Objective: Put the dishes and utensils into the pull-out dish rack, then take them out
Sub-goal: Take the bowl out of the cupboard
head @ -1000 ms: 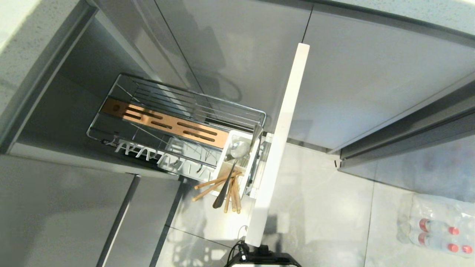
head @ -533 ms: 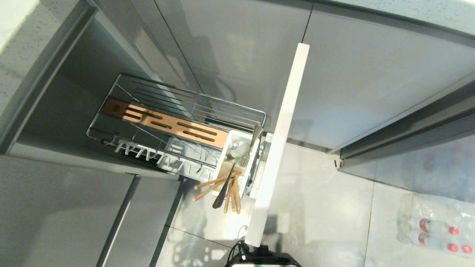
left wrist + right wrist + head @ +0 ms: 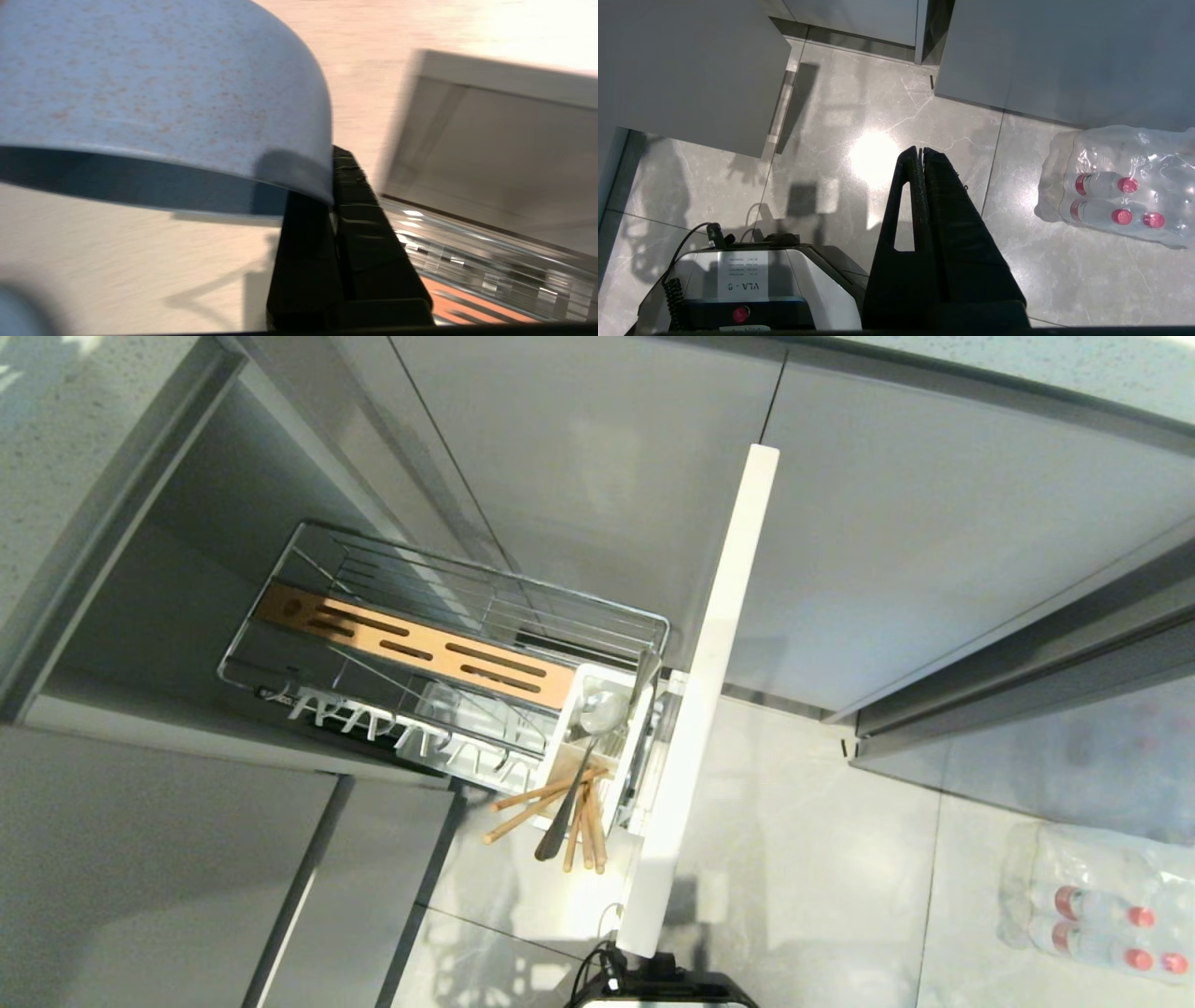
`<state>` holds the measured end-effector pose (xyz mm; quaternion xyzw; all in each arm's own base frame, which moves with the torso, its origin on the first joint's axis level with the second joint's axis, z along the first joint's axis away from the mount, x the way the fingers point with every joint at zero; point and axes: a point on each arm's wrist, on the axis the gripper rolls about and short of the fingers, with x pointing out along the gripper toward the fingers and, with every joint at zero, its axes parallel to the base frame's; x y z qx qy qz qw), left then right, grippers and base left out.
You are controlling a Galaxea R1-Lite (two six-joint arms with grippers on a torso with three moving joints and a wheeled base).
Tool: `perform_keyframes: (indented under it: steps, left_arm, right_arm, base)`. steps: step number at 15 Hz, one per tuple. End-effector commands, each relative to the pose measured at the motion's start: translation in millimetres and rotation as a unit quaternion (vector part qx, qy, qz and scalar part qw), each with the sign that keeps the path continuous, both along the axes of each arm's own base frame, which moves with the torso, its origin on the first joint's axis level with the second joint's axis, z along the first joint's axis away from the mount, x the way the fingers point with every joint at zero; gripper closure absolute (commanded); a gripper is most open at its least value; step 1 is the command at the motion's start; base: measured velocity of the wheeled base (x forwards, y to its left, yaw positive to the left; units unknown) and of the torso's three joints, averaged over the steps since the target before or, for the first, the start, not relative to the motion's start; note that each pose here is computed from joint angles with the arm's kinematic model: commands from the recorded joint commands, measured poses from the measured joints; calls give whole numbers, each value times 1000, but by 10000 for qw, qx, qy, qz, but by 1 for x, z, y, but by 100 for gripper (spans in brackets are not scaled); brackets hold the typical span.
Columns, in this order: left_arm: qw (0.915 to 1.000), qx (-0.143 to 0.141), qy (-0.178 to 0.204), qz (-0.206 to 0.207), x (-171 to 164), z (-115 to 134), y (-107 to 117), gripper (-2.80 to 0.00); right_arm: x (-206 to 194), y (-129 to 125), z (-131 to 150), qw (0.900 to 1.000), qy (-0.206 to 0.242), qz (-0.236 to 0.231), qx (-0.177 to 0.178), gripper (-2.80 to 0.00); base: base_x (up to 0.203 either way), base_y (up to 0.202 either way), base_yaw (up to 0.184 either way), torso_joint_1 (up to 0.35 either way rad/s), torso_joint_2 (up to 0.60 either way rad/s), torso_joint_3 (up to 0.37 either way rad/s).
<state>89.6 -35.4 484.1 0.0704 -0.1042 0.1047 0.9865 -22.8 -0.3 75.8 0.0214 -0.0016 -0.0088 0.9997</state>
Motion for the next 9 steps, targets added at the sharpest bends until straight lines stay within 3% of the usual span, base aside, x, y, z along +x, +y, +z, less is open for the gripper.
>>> perform_keyframes:
  steps: [1,5,7,9]
  left_arm:
    - [9989,-1,-181,432,-20,2,22,0]
    - [9948,222,11,991,-58,-8,44,0]
    - [9905,238,470,1271,-77,-21,44,0]
    - [9810,89,969,1680,-87,-34,40,0]
  right_arm:
    - [0,0,0,10000,6,4,1,0]
    - [0,0,0,10000,6,-1,1,0]
    - [0,0,0,10000,6,-4,1,0]
    - [0,0,0,10000,6,-4,1,0]
  base:
    - [0,0,0,0,0,0]
    - [0,0,0,0,0,0]
    - [0,0,0,0,0,0]
    - [0,0,0,0,0,0]
